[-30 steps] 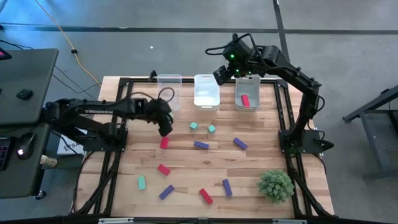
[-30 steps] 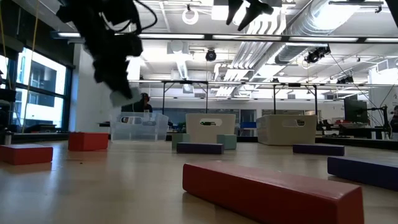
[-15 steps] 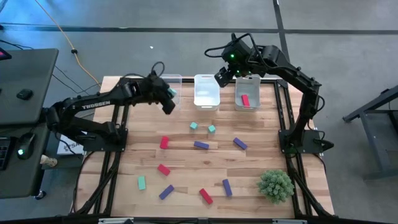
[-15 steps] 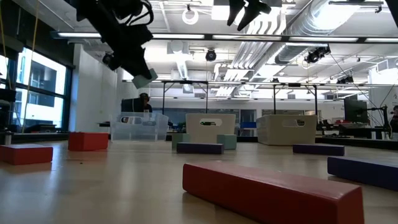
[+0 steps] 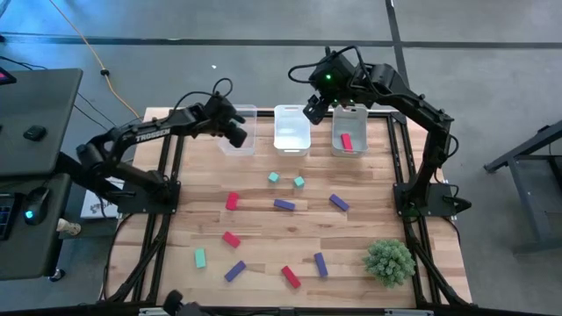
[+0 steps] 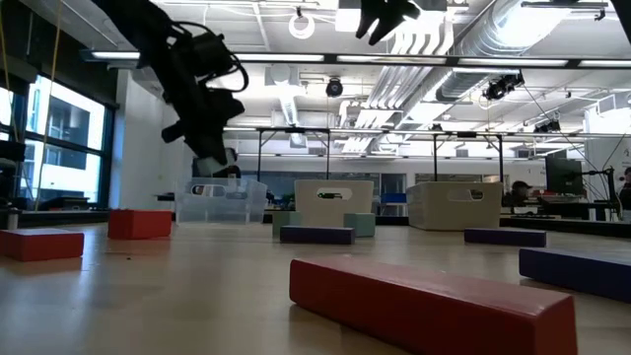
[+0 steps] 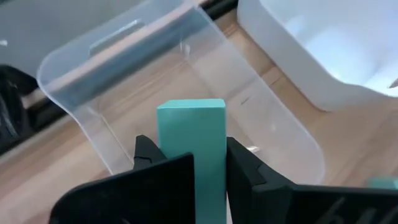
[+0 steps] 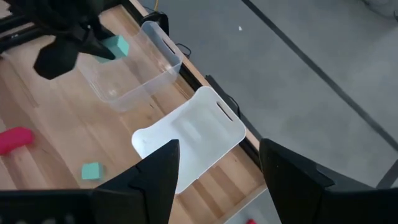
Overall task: Sort & place blocks by color
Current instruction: Put the light blue block into the transparent bin
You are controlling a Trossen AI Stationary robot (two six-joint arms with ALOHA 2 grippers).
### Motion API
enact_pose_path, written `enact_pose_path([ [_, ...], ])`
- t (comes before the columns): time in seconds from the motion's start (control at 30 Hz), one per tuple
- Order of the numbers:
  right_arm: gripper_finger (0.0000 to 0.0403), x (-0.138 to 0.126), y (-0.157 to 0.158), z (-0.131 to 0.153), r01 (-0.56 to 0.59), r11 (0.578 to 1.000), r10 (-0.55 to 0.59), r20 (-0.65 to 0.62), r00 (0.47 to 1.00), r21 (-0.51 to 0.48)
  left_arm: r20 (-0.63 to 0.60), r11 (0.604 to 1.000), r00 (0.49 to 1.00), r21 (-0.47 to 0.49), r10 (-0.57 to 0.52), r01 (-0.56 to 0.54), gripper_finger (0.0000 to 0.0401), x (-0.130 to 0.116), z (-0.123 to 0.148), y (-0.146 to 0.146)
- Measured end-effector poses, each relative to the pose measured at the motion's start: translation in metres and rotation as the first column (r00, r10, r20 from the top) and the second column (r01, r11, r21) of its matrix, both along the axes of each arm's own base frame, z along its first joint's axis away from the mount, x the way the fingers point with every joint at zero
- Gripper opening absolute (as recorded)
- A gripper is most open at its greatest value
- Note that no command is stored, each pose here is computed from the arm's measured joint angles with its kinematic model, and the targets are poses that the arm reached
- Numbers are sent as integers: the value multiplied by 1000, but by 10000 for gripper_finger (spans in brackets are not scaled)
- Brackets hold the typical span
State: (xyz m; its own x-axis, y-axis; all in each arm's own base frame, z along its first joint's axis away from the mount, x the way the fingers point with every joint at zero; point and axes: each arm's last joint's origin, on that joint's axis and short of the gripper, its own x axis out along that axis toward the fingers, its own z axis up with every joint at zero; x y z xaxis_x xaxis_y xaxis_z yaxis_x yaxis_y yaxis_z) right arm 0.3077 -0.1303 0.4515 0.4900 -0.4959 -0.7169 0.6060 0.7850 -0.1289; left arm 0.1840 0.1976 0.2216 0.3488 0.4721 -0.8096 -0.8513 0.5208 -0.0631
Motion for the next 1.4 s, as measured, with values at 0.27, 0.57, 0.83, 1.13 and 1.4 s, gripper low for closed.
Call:
enact_pose_path([
  [0.27, 212, -4, -10, 0, -15, 1000, 15, -11, 1000, -2, -33, 998, 999, -61, 11, -13, 5, 10, -25, 10],
  [0.57, 212, -6, -13, -1, -33, 999, 34, 0, 999, 35, -65, 994, 998, -105, 17, -24, 5, 14, -44, 17],
  [0.83, 212, -6, -13, -1, -33, 999, 33, -1, 999, 35, -70, 990, 997, -143, 11, -21, 5, 15, -54, 21],
  [1.13, 212, -11, -6, -7, -23, 987, 29, -34, 999, 162, -85, 988, 996, -150, 9, -21, 23, 15, -59, 22],
  [1.4, 212, -13, 8, -12, 20, 972, 4, -103, 995, 234, -94, 991, 995, -133, -20, 7, 98, 15, -57, 22],
])
